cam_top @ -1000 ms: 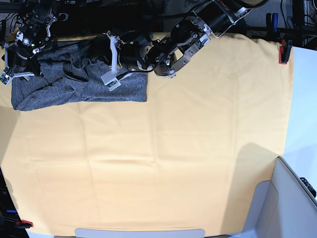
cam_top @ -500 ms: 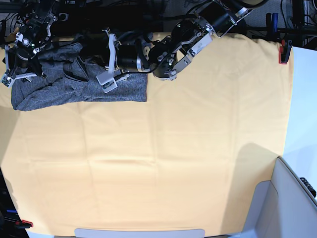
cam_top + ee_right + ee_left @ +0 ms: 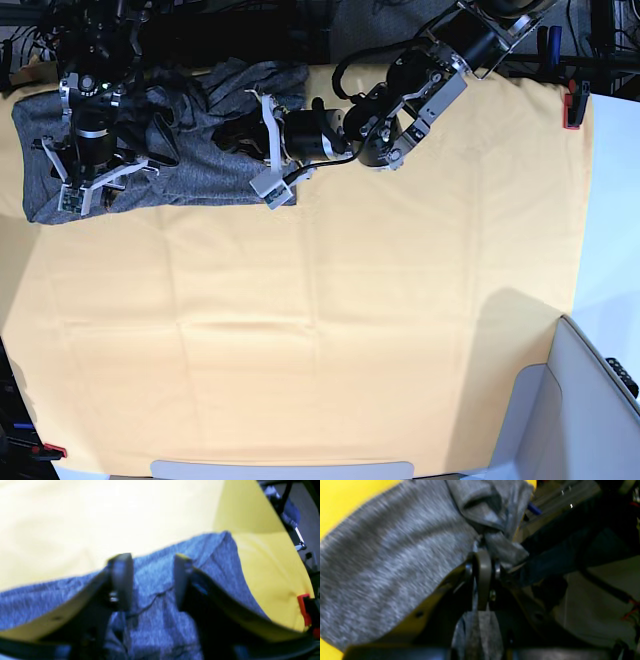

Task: Fold the T-shirt properly
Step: 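Lay the end down and press it with both grippers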

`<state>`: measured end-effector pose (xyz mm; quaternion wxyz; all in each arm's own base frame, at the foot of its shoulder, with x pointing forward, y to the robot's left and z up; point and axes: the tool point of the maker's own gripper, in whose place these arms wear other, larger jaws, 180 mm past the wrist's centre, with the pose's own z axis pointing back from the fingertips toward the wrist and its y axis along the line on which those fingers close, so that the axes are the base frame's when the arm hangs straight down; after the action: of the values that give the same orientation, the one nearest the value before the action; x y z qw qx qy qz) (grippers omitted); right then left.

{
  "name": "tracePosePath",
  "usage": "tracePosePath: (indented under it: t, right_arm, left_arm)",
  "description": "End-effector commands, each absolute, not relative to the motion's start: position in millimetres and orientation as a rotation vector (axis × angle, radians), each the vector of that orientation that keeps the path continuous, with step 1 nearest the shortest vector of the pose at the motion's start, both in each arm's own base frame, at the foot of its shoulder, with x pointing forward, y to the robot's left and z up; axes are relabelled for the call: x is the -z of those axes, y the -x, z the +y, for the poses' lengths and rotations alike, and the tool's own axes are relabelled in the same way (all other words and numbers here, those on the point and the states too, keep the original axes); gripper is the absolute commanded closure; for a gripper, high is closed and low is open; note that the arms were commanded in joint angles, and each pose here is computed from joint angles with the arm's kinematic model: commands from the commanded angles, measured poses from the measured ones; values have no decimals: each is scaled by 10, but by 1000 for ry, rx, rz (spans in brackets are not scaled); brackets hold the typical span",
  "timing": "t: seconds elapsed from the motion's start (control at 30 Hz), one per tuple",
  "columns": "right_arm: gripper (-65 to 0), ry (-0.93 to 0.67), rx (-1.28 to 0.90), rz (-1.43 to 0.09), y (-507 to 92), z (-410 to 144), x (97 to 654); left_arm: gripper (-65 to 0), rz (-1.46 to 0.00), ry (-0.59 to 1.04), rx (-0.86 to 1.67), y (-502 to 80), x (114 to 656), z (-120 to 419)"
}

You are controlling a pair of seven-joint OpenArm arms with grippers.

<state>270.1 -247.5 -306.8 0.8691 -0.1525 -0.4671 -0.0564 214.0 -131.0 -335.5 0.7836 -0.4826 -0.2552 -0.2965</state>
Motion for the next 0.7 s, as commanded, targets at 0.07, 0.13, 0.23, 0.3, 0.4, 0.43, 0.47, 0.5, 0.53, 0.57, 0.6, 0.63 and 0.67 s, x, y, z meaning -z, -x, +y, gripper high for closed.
tracePosePath:
  t: [0.07, 0.13, 0.23, 0.3, 0.4, 0.43, 0.47, 0.5, 0.53, 0.57, 0.6, 0.63, 0.67]
  right_arm:
    - [0, 257, 24, -1054, -2802, -2122, 2981]
    - [0, 243, -36, -1052, -2794, -1937, 3024]
    - [0, 232, -142, -1053, -2785, -1646, 3066]
    - [0, 212, -229, -1040, -2737, -1424, 3126]
    - [0, 146, -334, -1028, -2654, -1062, 3198]
    - [0, 133, -357, -1019, -2620, -993, 3224]
    - [0, 119, -374, -1012, -2594, -932, 3246]
    - [0, 109, -386, -1006, -2570, -892, 3264]
    - [0, 107, -386, -981, -2514, -893, 3318]
    - [0, 113, -387, -955, -2472, -911, 3364]
    - [0, 122, -380, -927, -2443, -950, 3404]
    - [0, 132, -373, -897, -2410, -995, 3447]
    - [0, 143, -365, -869, -2387, -1041, 3481]
  left_arm:
    - [-2, -594, 1042, 618, -2233, 3323, -1191]
    - [-2, -582, 1026, 589, -2235, 3434, -1117]
    - [-2, -559, 1000, 537, -2283, 3596, -1021]
    - [-2, -538, 983, 513, -2288, 3704, -968]
    - [-2, -523, 970, 498, -2296, 3781, -933]
    - [-2, -520, 968, 496, -2295, 3796, -927]
    - [-2, -518, 966, 494, -2295, 3806, -923]
    - [-2, -515, 965, 493, -2294, 3816, -919]
    - [-2, -514, 964, 492, -2294, 3821, -917]
    - [-2, -514, 964, 492, -2294, 3821, -917]
    - [-2, -514, 964, 492, -2294, 3821, -917]
    - [-2, -514, 964, 492, -2294, 3821, -917]
    - [-2, -514, 964, 492, -2294, 3821, -917]
